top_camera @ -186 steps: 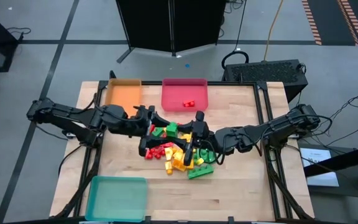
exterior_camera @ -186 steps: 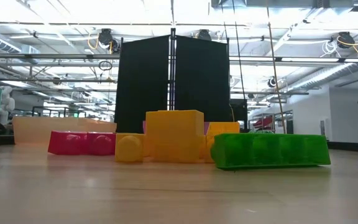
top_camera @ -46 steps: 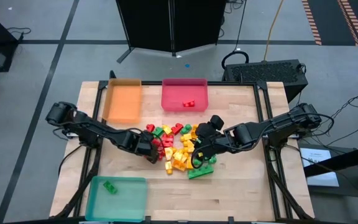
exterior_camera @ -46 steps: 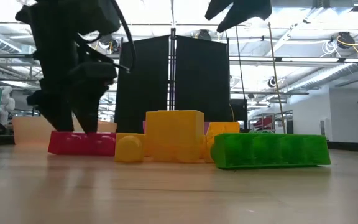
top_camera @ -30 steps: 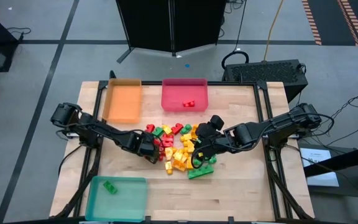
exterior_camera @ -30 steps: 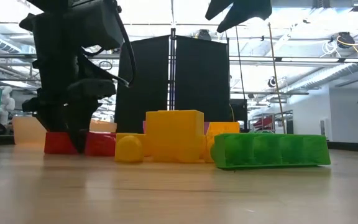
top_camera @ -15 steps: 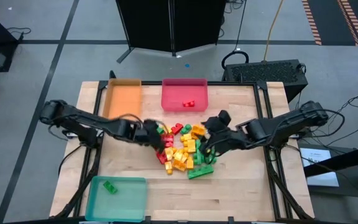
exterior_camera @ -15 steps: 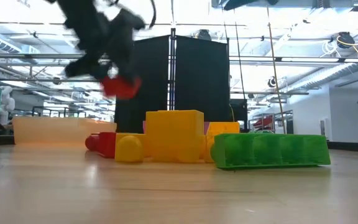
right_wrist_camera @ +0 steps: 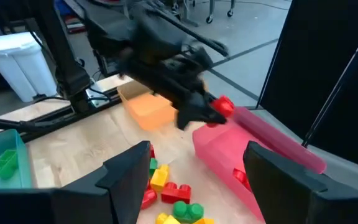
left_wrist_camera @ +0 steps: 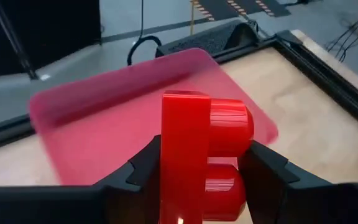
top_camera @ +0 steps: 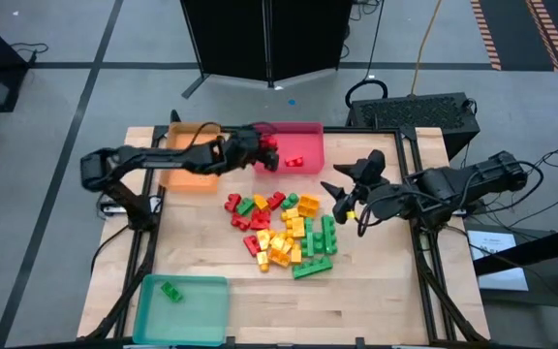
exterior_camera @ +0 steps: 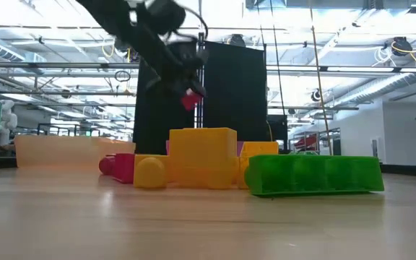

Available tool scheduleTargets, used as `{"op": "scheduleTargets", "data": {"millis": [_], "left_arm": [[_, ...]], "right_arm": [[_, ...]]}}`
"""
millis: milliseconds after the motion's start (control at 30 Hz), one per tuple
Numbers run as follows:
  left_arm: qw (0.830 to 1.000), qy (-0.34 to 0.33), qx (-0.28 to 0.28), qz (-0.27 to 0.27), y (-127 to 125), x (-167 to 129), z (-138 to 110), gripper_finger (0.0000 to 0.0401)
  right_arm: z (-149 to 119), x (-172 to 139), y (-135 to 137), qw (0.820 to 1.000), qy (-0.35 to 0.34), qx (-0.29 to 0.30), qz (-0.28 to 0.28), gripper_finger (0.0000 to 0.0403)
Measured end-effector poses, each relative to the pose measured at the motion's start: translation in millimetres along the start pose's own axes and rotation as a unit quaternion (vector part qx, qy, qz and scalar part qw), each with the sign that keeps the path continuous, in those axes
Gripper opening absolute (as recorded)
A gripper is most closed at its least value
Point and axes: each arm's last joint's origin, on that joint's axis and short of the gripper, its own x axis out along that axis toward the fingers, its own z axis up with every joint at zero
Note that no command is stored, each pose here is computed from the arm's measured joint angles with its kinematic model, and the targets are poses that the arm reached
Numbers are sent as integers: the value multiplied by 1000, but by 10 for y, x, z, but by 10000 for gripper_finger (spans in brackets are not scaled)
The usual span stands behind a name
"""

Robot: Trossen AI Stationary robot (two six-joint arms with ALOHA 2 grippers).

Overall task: Sort blocks
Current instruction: Put the red game piece into the red bin, then put the yellow game piece into the yellow bin

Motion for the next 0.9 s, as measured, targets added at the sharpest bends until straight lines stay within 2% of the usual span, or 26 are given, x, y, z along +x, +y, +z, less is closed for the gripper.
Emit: {"op": "scheduleTargets", "data": {"millis": [200,367,467,533,633,767,900], "left_arm": [[999,18,-17,21,245,364,-71,168],[999,17,-19,27,296,426,-77,285],[999,17,-19,25,279,419,-48,335],[999,23,-22,5,248,415,-13,350],[997,37,-22,-68,132,392,100,355],[982,51,54,-172,-200,282,159,357],[957,26,185,-222,-551,136,87,358]], "right_arm": [[-4,1,-1,1000,2,-20,1,249],[-19,0,-10,1000,9,-29,-1,249],[-27,0,-15,999,12,-34,-3,249],[-34,0,-19,999,15,-37,-4,249],[-40,-6,-15,999,16,-41,-3,249],[-49,-44,-5,999,17,-51,5,249],[-66,-74,21,998,18,-56,13,249]]}}
